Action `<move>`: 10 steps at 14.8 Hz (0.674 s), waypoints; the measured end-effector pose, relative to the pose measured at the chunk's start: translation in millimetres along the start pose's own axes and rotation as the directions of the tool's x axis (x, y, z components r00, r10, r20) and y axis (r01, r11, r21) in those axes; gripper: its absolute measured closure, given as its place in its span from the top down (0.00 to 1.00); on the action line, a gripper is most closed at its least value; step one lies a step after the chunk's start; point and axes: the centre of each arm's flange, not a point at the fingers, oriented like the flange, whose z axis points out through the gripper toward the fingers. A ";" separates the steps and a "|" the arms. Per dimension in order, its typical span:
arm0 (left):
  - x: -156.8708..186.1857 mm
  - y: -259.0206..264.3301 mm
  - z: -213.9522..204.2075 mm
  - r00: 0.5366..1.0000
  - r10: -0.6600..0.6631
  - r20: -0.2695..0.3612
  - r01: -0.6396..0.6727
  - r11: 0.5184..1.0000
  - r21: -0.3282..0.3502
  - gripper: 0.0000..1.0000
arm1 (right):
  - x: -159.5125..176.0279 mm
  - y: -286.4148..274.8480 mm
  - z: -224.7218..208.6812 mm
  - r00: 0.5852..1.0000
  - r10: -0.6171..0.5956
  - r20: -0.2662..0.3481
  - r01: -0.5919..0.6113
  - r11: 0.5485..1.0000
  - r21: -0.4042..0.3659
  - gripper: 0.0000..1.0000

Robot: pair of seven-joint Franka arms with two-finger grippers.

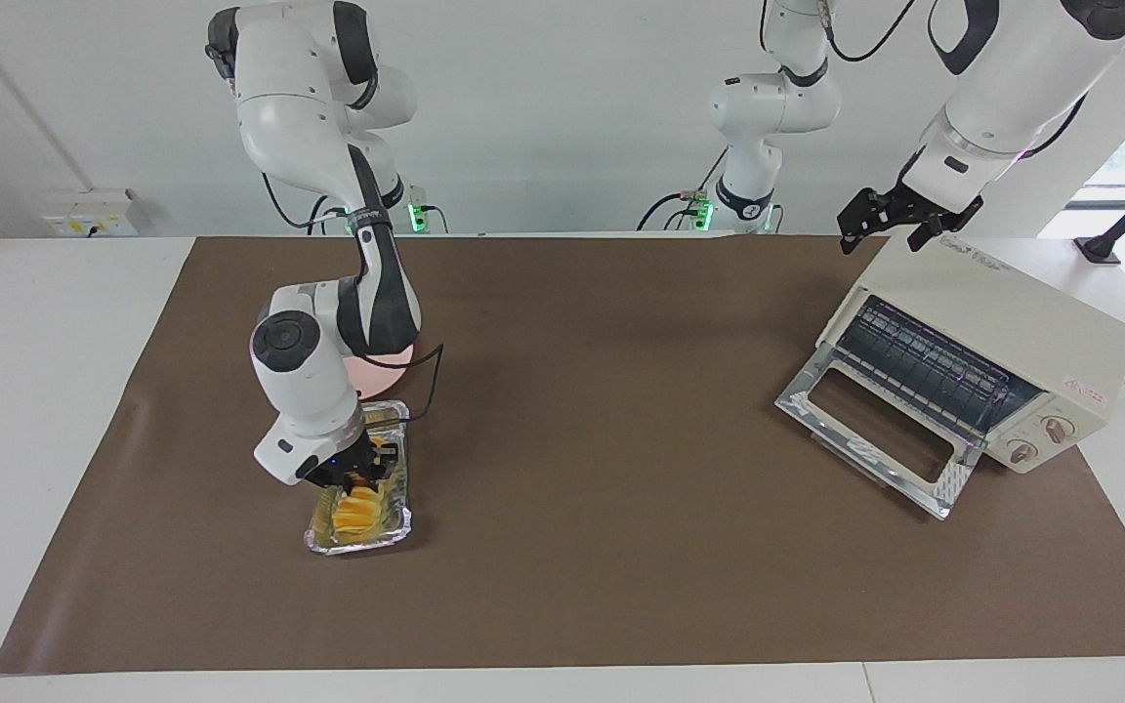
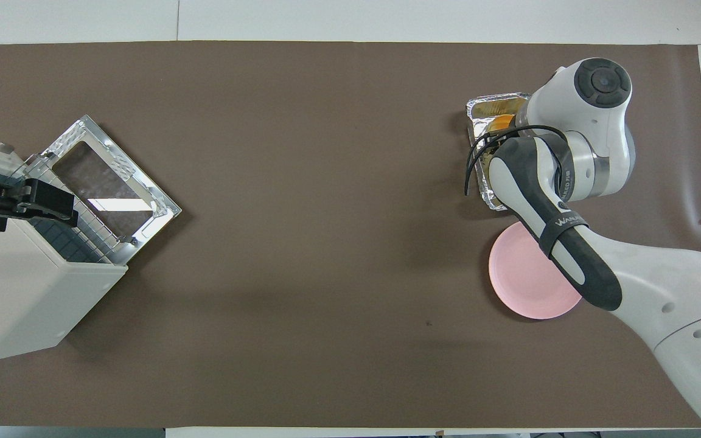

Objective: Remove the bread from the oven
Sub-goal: 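Grasp the orange bread pastries in the tray with the right gripper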

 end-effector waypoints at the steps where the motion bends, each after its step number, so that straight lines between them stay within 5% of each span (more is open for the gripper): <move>1: 0.0 0.0 0.0 1.000 0.000 0.000 0.000 1.000 0.000 1.00 | 0.1 1.1 -0.2 1.000 0.002 0.000 -0.002 1.000 0.000 0.20; 4: 0.0 0.0 0.0 1.000 0.000 0.000 0.000 1.000 0.000 1.00 | 1.3 6.0 -2.7 1.000 0.009 -0.002 -0.009 1.000 -0.001 0.10; 10: 0.0 0.0 0.0 1.000 0.000 0.000 0.000 1.000 0.000 1.00 | 7.5 10.2 -39.6 0.999 0.015 0.038 -0.015 1.000 -0.003 0.10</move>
